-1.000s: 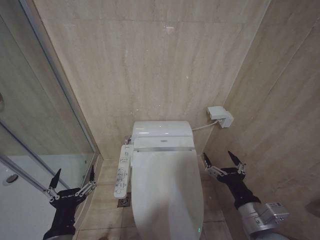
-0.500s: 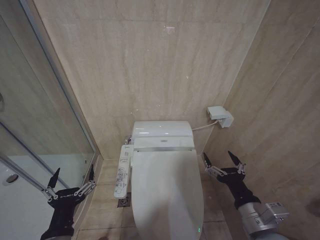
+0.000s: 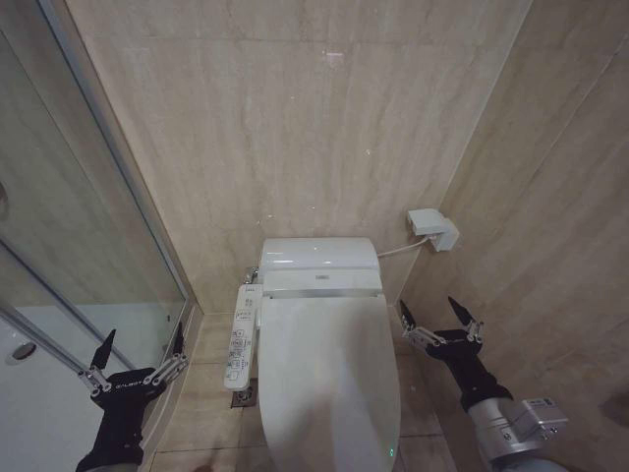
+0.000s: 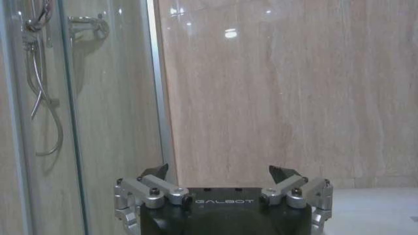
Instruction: Open the toilet lid, clean the toilet bowl with a toilet brush, close the toilet lid, and flush.
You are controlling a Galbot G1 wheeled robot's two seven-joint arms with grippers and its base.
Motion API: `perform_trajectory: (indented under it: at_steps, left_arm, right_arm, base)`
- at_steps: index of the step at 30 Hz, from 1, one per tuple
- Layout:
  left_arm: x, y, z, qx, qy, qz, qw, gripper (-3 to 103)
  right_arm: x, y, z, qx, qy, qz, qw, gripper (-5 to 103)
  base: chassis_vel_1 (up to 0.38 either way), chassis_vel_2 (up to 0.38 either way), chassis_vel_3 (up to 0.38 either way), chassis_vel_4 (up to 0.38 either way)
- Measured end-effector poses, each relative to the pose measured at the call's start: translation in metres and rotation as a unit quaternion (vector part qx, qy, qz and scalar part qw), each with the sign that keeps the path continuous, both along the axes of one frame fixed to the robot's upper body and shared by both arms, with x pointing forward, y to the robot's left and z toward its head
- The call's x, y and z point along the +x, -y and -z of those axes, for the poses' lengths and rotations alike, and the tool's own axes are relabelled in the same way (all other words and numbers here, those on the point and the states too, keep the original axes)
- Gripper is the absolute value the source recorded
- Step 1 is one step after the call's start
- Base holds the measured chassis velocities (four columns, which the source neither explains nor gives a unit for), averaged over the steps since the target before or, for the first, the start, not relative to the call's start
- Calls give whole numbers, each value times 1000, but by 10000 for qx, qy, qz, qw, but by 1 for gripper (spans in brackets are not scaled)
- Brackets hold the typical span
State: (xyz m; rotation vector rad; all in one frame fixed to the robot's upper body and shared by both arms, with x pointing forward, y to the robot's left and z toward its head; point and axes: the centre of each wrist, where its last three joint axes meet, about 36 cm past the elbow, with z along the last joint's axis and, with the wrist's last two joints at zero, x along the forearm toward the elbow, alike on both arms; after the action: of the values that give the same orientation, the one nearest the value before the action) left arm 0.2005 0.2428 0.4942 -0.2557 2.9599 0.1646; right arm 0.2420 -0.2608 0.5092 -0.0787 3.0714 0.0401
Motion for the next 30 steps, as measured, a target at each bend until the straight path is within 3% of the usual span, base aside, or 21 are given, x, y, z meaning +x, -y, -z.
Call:
perform_trajectory:
  at_steps: [30]
  left_arm:
    - [0, 0, 1, 4, -12, 1, 10000, 100]
  right_arm:
    - [0, 0, 0, 0, 0, 0, 10000, 100]
  base:
    - [0, 0, 0, 0]
